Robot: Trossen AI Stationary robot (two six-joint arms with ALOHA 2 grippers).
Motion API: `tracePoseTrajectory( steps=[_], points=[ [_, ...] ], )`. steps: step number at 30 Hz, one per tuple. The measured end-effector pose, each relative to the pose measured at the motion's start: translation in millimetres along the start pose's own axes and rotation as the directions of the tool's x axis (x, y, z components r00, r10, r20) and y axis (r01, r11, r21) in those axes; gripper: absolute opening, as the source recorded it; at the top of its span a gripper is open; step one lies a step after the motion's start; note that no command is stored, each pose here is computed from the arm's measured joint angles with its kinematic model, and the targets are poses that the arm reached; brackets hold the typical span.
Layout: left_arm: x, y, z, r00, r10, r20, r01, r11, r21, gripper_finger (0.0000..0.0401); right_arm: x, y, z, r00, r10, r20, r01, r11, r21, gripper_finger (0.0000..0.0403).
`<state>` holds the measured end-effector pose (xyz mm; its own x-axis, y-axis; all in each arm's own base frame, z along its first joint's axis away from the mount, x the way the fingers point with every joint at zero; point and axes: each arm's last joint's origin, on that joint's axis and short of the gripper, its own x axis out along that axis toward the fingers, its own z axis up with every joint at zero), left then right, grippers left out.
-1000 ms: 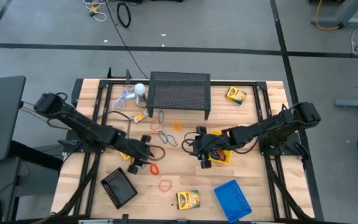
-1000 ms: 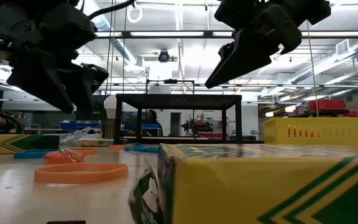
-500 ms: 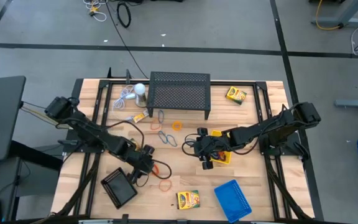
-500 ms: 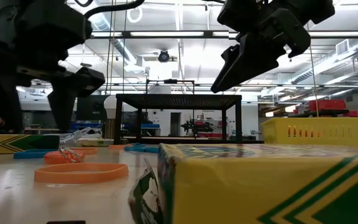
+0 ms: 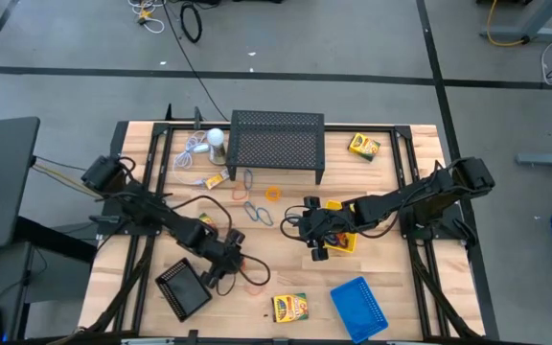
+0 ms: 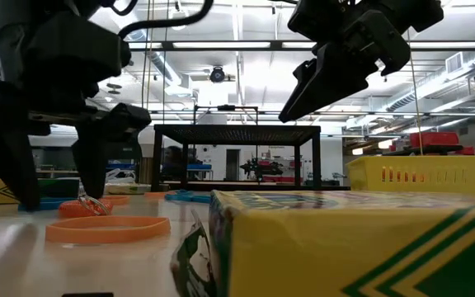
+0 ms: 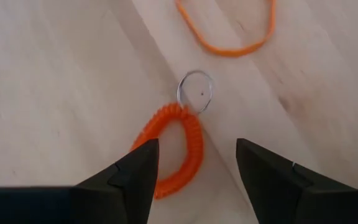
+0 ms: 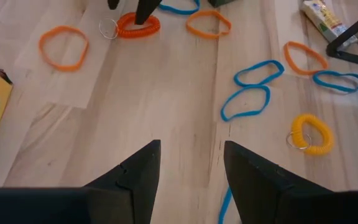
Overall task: Pick & Place Office Desk Supplies
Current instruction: Put the orange spring keychain into the yellow basket
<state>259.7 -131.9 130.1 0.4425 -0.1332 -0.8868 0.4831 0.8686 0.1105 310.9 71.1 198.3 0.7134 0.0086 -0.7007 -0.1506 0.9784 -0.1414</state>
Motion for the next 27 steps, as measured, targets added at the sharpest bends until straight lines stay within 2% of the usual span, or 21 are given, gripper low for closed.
tracePoseTrajectory(
  steps=[7,12,27],
  points=[
    [11,0,0,0.999,0.017,-0.051,-0.016,1.0,0.007,0.0205,0,0,1,1.0,0.0,0.006,0.0,1.0,0.0,0.0183],
    [13,0,-1,0.997,0.037,-0.061,-0.037,0.999,0.007,0.0178,0,0,1,1.0,0.0,0.007,0.0,1.0,-0.001,0.0183],
    [14,0,-1,0.996,0.07,-0.064,-0.07,0.998,-0.005,0.0017,0,0,1,1.0,0.0,0.007,0.0,1.0,0.001,0.0183]
  ],
)
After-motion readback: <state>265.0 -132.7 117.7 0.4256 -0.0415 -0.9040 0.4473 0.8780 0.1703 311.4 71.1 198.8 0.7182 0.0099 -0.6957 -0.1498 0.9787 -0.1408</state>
